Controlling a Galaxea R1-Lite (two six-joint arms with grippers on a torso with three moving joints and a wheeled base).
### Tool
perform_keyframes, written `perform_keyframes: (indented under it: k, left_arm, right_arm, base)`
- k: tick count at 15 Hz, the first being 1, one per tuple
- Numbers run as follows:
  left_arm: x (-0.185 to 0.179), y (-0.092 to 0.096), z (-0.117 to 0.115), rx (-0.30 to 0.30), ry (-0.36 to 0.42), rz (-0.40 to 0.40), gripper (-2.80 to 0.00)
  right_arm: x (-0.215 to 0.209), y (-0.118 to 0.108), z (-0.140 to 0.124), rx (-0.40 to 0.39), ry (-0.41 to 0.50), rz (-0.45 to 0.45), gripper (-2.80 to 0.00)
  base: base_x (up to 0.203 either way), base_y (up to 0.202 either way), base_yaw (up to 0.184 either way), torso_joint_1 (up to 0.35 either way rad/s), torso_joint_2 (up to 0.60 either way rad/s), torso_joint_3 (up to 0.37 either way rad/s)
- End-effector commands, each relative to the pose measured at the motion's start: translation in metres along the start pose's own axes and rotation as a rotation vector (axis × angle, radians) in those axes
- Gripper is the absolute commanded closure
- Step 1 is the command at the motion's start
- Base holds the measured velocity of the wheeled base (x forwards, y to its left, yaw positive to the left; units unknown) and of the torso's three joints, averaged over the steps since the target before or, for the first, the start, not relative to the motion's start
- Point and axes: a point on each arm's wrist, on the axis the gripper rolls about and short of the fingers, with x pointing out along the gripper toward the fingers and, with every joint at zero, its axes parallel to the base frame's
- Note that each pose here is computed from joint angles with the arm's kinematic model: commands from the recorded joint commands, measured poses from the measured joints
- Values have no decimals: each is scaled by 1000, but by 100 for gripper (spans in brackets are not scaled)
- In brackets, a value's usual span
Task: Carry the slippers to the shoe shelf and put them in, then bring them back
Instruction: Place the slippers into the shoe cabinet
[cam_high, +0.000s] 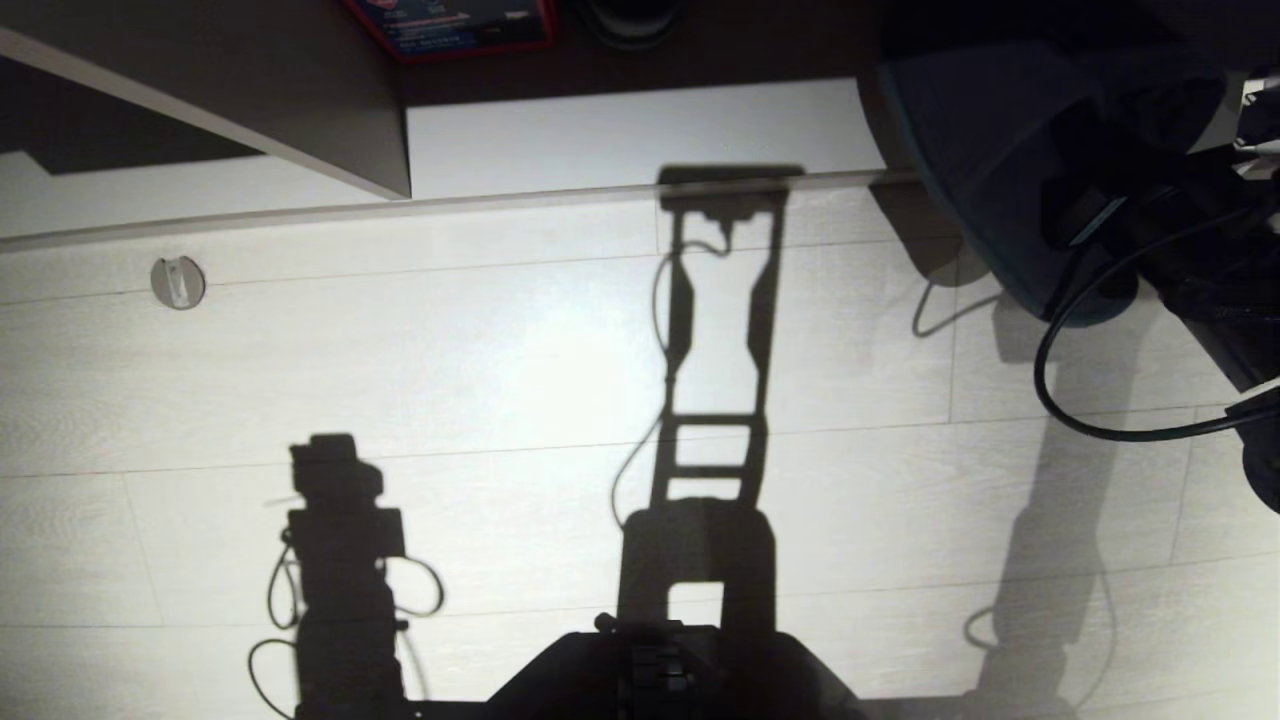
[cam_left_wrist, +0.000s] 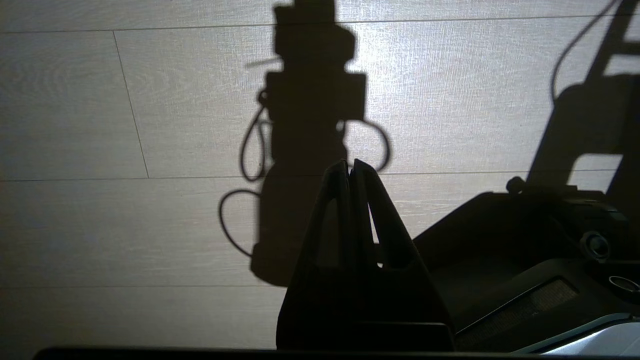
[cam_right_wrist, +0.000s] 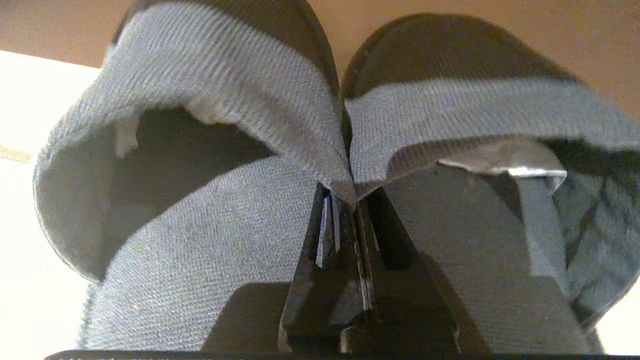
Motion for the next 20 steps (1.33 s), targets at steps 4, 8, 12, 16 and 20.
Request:
perform_keyframes:
  k: [4,8,12,16,20]
  left_arm:
    - [0,0,0,-2,0,-1,0]
    - [0,0,0,-2,0,-1,0]
    - [0,0,0,-2,0,1,0]
    - [0,0,0,-2,0,-1,0]
    - [0,0,0,-2,0,1,0]
  right_arm:
    - [19,-4,1,-26,-55,-8,0]
    - [30,-10,-7,-46,-65,-22,0]
    - [44,-16,-18,-61,-77,-39,0]
    - [54,-22,-20,-71,-99,-69,0]
    - [57,-23,-21,-72,-106,-75,0]
  base:
    - [0,0,0,0,0,0]
    - [0,0,0,0,0,0]
    - [0,0,0,0,0,0]
    - [0,0,0,0,0,0]
    - [0,0,0,0,0,0]
